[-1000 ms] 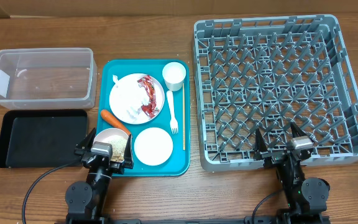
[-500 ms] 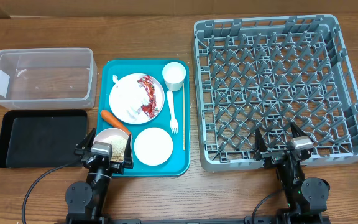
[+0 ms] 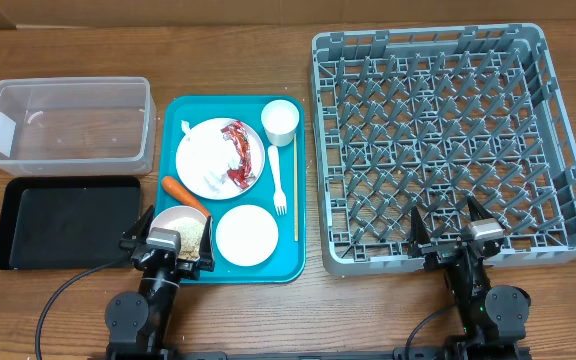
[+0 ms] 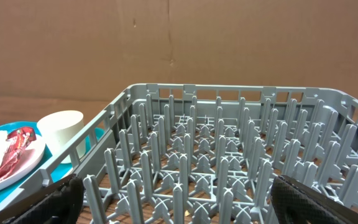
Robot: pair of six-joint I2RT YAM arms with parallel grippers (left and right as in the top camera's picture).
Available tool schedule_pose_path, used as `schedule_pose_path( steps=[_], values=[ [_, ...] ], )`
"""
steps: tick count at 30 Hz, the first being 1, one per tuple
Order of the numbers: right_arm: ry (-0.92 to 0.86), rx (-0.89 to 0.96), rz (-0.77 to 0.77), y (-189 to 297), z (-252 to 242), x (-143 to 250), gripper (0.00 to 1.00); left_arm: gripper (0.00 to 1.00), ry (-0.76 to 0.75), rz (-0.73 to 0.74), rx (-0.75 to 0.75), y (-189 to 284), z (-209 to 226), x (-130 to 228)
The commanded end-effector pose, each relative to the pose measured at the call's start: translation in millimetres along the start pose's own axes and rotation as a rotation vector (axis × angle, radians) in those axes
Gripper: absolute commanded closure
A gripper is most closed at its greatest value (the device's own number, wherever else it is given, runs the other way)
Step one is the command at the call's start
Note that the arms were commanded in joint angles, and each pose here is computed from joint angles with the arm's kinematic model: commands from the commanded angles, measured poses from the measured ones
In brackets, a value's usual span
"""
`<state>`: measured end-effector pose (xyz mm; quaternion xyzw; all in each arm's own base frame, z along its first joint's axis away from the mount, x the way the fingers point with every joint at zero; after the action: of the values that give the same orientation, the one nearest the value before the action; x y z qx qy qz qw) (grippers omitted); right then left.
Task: Sort waste into correct bins and load items into the dishwasher rack
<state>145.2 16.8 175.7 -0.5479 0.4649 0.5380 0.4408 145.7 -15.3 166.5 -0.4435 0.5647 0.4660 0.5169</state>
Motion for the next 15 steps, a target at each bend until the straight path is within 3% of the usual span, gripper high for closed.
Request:
schedule_pose_path(
  steps=[1, 6, 10, 15],
  values=[
    [-0.003, -0.002, -0.003, -0.2, 0.0, 2.3, 0.0, 0.0, -0.034, 0.0, -0.055, 0.3, 4.4, 1.6],
    [-0.003, -0.002, -0.003, -0.2, 0.0, 2.3, 0.0, 0.0, -0.051, -0.058, -0.042, 0.5, 3.2, -6.9],
    [-0.003, -0.002, -0.003, -0.2, 0.0, 2.3, 0.0, 0.0, -0.06, -0.127, 0.104, 3.8, -7.9, -22.7],
    [-0.003, -0.002, -0.003, -0.2, 0.0, 2.3, 0.0, 0.0, -0.018, -0.163, 0.124, 19.9, -12.3, -63.9]
  ],
)
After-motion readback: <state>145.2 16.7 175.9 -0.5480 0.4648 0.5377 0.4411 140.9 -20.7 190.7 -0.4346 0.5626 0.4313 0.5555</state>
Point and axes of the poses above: each gripper's point midway between its finger pads, its own y axis back along the fingers, its own z axis along the line the jaws close on, x = y × z, the point moved 10 cm from there along y, back along the fingers, and after that the axes turned 3 degrees about y, right-handed, at the moved point
